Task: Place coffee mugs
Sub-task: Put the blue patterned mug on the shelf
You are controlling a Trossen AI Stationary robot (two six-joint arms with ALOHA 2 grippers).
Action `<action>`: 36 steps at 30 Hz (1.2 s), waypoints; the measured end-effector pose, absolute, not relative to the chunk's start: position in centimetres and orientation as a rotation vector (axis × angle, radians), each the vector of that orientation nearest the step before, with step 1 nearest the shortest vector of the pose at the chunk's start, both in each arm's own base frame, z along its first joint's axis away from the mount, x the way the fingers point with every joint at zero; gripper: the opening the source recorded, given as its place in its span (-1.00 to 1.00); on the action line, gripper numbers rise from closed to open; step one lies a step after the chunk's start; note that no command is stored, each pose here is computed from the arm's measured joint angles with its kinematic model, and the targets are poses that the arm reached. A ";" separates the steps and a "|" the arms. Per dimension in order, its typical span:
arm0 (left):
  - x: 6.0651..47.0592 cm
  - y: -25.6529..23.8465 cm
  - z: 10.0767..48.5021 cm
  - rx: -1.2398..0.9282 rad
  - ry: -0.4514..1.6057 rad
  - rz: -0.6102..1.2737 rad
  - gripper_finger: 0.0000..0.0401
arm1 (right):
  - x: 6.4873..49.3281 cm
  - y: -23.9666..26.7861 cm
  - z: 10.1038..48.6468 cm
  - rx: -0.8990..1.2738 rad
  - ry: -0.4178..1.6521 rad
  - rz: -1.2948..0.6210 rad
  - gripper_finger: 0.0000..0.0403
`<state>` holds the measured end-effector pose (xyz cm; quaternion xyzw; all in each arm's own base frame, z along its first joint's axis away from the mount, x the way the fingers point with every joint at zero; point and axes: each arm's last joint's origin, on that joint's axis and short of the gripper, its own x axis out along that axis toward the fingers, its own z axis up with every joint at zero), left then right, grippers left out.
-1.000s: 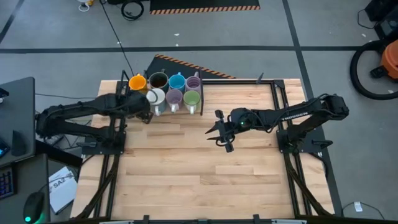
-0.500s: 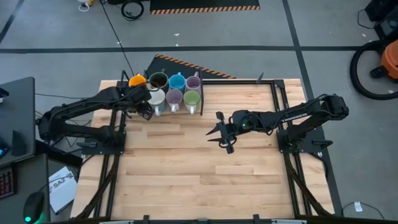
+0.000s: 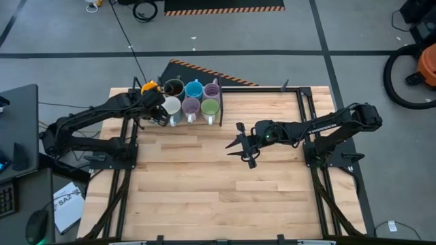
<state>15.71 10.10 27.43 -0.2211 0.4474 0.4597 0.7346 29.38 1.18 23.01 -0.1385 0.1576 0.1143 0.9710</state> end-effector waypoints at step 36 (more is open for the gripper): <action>16.5 10.5 26.4 -0.429 1.082 0.950 -0.89 | 29.5 1.2 23.2 -0.279 0.295 0.231 -0.38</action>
